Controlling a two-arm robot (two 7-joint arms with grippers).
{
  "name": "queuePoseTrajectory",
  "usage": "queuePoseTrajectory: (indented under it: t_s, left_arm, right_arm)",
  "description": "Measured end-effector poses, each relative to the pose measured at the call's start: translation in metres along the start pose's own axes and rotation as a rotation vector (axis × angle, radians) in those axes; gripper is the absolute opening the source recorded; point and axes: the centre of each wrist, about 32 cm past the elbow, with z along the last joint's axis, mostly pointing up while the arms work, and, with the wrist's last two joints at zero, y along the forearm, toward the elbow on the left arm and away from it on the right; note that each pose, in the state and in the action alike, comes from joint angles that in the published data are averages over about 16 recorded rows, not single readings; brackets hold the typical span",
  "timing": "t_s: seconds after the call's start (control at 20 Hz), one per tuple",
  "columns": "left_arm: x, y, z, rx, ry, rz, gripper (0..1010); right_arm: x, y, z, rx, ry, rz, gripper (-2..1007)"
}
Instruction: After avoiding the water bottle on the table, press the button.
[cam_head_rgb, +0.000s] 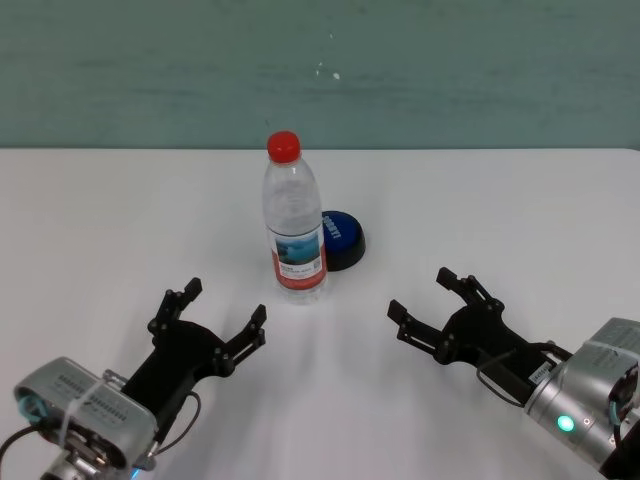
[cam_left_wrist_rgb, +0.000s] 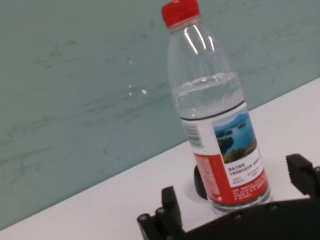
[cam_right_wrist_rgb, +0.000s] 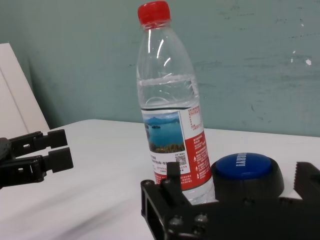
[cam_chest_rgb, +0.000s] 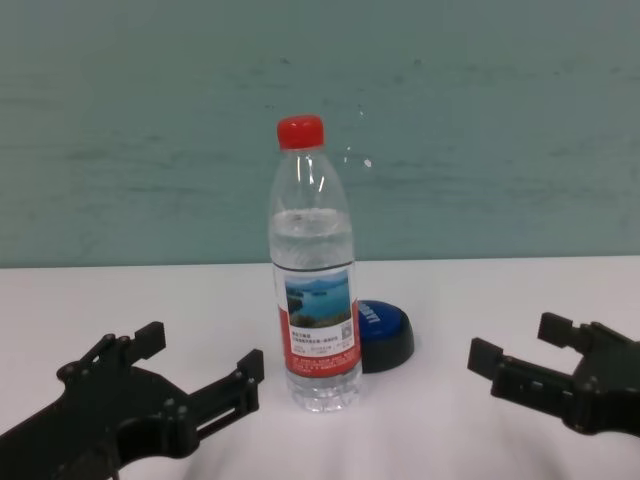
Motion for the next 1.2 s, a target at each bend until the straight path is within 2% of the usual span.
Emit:
queuePoseTrajectory:
  t_s: [1.2]
  left_arm:
    - [0.0000,0.0000,0.0000,0.000,0.000,0.000,1000]
  right_arm:
    - [0.0000,0.0000,0.0000,0.000,0.000,0.000,1004]
